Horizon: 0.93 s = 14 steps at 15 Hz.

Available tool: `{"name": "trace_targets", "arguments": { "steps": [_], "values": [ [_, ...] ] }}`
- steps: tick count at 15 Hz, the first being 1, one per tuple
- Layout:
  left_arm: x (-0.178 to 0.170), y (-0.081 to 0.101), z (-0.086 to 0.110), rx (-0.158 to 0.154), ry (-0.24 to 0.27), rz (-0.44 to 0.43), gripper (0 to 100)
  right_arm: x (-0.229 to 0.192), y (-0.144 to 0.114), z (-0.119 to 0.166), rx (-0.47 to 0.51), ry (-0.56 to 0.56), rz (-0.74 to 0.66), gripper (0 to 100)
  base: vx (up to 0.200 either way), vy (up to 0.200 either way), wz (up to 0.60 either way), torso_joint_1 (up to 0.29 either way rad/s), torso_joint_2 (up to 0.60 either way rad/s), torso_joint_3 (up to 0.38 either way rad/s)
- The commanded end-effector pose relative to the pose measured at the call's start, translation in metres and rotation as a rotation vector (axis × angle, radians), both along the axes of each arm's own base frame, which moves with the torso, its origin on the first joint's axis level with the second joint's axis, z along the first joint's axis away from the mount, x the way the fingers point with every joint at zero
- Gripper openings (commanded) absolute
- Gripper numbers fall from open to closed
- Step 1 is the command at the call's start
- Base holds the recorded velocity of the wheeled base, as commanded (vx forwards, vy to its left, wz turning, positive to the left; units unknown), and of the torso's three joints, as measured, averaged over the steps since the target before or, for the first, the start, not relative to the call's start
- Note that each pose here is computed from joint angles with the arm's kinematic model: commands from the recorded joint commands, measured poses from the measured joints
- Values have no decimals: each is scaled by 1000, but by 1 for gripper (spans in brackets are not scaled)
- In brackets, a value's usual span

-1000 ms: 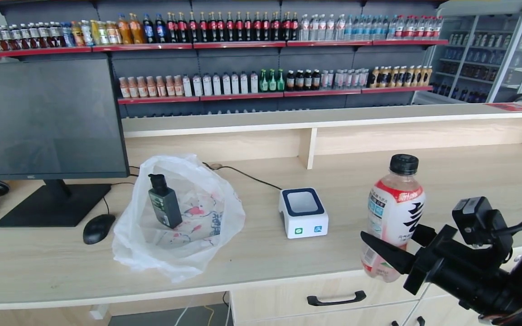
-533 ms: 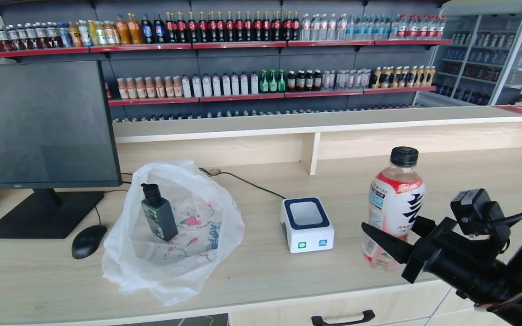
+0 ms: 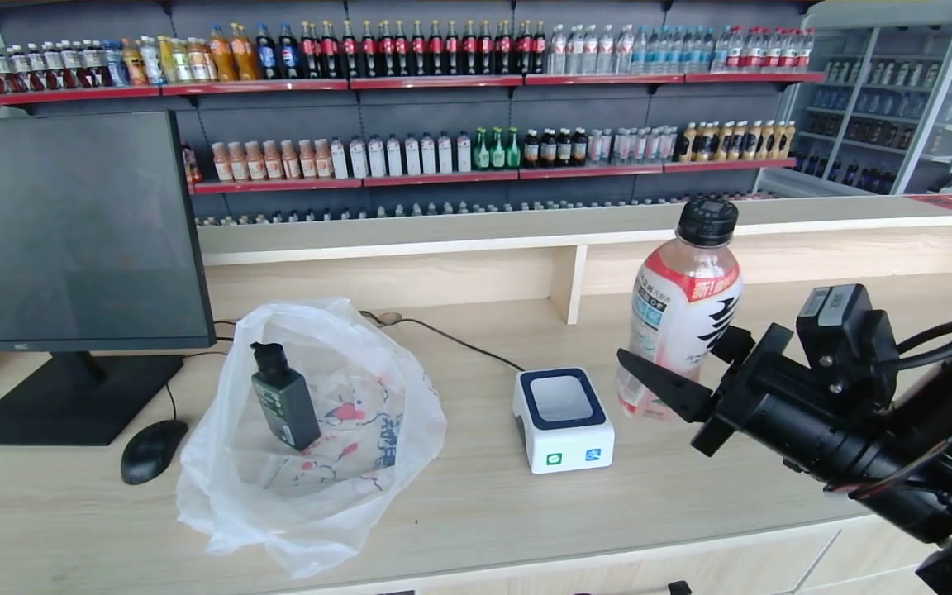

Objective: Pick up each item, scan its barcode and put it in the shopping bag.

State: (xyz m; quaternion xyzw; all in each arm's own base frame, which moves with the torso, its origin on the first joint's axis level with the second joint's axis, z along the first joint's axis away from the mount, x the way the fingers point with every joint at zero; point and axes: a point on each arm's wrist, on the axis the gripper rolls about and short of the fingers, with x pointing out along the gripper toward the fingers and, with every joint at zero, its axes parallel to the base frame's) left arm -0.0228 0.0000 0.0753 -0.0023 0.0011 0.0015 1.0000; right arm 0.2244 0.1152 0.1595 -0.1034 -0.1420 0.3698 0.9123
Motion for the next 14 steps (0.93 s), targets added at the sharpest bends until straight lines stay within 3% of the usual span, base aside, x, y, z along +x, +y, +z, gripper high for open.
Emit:
{"name": "trace_targets", "arguments": {
  "steps": [1,2,4,8,11,14],
  "values": [
    [0,0,0,0,-1,0,100,7,5,-4,-39,-28,21,0,0,0,0,0,0,0],
    [0,0,0,0,-1,0,100,17,11,-10,-126,-95,33,0,0,0,0,0,0,0],
    [0,0,0,-1,-1,0,100,27,18,-7,-153,-163,26,0,0,0,0,0,0,0],
    [0,0,0,-1,-1,0,100,45,30,-8,-316,-380,6,0,0,0,0,0,0,0],
    [0,0,0,-1,-1,0,100,48,33,-22,-431,-459,23,0,0,0,0,0,0,0],
    [0,0,0,-1,-1,0,100,50,38,-19,-474,-545,20,0,0,0,0,0,0,0]
  ]
}}
